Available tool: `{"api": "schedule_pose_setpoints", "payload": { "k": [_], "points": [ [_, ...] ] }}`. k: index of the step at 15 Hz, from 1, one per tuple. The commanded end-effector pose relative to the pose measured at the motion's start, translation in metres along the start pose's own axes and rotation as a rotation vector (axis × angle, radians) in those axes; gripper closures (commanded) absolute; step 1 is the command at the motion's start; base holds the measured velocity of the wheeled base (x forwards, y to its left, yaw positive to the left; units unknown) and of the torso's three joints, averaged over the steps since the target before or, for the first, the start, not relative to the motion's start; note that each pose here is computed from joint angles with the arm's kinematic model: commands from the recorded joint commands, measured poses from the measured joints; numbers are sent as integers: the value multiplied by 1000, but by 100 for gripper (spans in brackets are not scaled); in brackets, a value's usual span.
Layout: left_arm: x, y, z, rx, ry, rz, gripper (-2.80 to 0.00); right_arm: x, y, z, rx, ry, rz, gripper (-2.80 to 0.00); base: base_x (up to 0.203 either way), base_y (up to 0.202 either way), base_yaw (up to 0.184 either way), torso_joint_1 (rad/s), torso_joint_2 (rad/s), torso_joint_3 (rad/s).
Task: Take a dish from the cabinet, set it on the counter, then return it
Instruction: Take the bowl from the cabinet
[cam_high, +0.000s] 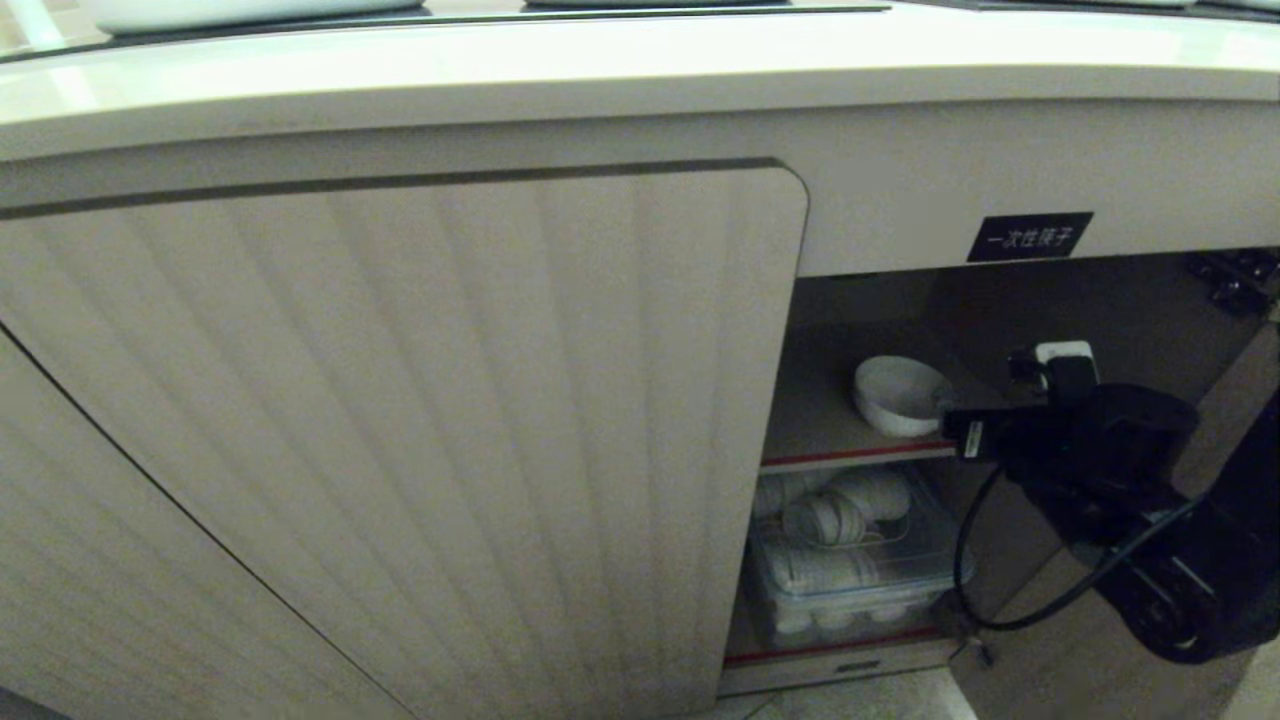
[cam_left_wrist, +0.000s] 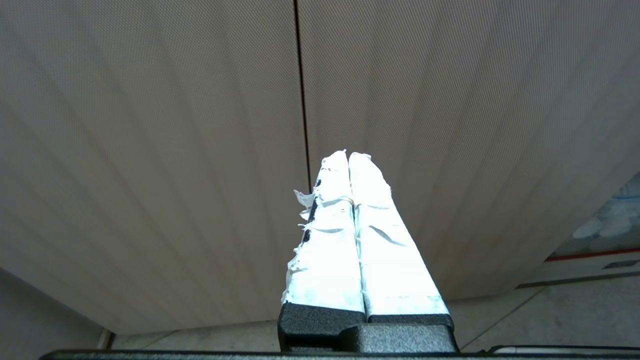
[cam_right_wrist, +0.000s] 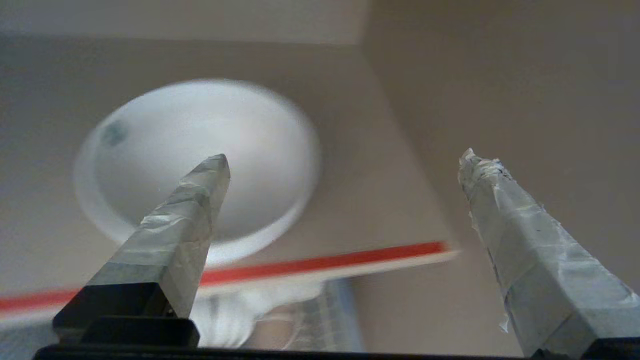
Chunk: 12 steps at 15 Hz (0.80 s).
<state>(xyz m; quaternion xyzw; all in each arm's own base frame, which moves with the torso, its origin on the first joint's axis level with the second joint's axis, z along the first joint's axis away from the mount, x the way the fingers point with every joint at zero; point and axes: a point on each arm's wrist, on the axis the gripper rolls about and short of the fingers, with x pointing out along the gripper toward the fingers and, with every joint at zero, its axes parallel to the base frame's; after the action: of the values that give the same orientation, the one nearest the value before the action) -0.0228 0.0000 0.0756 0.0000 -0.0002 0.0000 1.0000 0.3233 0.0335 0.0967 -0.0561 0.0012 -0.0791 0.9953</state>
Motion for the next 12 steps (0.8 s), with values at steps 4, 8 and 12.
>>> {"api": "schedule_pose_setpoints", "payload": {
  "k": [4, 8, 12],
  "points": [
    [0, 0, 0, 0, 0, 0, 0, 14, -11, 10, 20, -81, -49, -280, 0, 0, 0, 0, 0, 0],
    [0, 0, 0, 0, 0, 0, 0, 16, -10, 10, 23, -85, -43, -280, 0, 0, 0, 0, 0, 0],
    [0, 0, 0, 0, 0, 0, 0, 17, -8, 7, 27, -79, -29, -280, 0, 0, 0, 0, 0, 0]
  ]
}}
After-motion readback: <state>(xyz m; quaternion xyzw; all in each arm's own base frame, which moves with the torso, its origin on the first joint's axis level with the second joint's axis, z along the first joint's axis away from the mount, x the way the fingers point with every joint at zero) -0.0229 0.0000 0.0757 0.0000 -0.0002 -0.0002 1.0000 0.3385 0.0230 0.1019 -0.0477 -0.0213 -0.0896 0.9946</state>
